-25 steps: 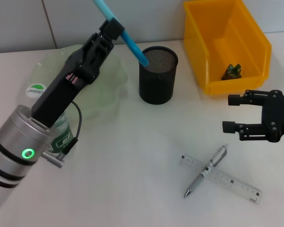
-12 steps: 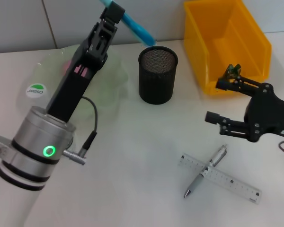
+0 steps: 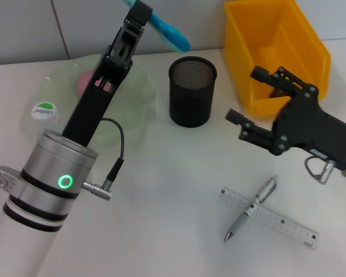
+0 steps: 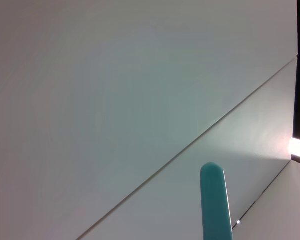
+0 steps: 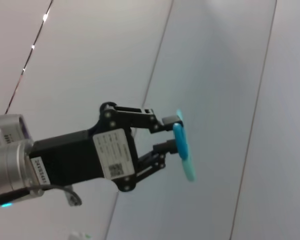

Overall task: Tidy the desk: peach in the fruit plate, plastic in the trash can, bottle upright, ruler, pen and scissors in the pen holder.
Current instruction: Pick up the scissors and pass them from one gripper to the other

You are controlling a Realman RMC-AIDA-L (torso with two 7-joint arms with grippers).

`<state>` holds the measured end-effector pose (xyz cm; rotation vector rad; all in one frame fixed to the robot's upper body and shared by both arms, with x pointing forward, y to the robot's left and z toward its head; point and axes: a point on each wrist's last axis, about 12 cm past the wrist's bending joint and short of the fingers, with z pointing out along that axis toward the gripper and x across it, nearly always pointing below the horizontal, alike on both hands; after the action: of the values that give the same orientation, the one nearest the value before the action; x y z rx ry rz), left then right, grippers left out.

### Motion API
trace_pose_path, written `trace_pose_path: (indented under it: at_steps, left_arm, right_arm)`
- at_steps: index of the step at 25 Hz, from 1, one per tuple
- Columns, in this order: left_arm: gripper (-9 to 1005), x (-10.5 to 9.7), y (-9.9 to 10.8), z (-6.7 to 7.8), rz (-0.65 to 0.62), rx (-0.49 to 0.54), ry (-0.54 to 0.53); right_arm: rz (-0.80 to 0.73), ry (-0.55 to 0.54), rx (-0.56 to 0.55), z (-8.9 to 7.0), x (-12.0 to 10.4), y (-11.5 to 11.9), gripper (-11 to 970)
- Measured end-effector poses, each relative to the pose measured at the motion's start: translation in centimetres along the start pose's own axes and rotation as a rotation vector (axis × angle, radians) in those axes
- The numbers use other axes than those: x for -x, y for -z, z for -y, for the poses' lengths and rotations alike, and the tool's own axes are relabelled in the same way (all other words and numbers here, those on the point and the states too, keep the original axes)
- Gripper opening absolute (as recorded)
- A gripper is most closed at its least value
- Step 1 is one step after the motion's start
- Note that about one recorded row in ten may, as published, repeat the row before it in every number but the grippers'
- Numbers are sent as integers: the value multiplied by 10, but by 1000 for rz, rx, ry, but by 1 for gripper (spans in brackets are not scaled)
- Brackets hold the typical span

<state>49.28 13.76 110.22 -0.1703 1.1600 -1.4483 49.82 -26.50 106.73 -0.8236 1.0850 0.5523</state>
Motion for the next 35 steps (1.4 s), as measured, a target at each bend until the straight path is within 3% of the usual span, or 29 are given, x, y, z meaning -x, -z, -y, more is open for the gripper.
trace_pose_path:
  at_steps: [14,35]
  left_arm:
    - [239,-2,1,1,15,12,24]
    - [239,-4,-5,0,-1,20,92]
  right_arm:
    - [133,133,-84,-26,2,-31,773]
    - [226,200,-107,-26,11,-55,765]
